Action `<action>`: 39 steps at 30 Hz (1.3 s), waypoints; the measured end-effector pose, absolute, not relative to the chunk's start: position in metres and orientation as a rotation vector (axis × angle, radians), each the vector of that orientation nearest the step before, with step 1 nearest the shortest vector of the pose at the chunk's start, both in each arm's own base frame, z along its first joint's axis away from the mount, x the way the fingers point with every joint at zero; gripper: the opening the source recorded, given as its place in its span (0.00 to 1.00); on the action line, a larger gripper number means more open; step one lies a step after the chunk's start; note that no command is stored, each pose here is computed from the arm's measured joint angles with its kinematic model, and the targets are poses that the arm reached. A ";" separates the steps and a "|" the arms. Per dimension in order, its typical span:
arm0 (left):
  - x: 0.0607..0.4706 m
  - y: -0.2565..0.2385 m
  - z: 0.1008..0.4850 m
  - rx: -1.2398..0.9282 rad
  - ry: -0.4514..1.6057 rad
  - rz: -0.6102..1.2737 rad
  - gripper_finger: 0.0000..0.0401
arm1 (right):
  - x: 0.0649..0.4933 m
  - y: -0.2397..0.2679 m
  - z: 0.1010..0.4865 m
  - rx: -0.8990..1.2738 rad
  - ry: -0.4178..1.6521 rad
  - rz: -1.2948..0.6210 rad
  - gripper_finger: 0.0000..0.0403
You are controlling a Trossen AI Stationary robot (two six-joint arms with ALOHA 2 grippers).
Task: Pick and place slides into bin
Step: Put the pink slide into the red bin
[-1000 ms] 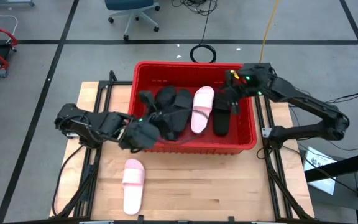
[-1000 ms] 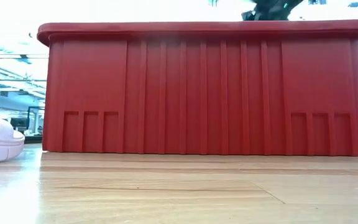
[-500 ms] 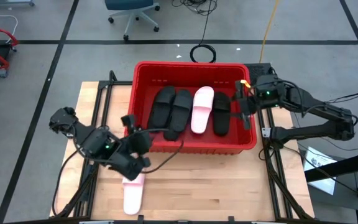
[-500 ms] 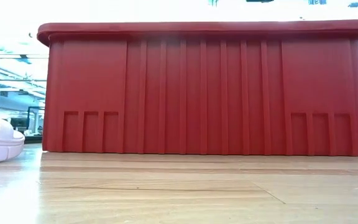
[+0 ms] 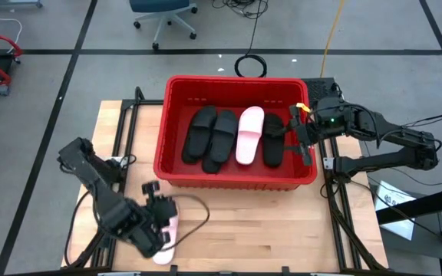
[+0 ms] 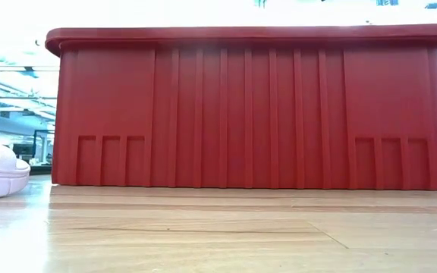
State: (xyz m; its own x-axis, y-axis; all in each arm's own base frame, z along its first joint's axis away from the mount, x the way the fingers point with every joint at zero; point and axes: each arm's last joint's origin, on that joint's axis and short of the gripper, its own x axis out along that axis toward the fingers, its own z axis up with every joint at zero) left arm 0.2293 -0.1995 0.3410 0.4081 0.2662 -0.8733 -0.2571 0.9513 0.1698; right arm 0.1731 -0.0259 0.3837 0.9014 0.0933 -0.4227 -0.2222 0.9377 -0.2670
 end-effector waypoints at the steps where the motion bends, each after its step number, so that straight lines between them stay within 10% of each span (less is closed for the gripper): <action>1: 0.227 -0.205 0.333 0.001 1.105 0.323 0.32 | 0.173 -0.026 0.384 -0.317 0.418 0.168 0.43; 15: 0.195 -0.234 0.227 -0.062 1.211 0.257 0.32 | 0.173 -0.025 0.384 -0.269 0.421 0.160 0.44; 39: 0.178 -0.235 0.182 -0.012 1.201 0.170 0.32 | 0.173 -0.025 0.384 -0.270 0.421 0.157 0.43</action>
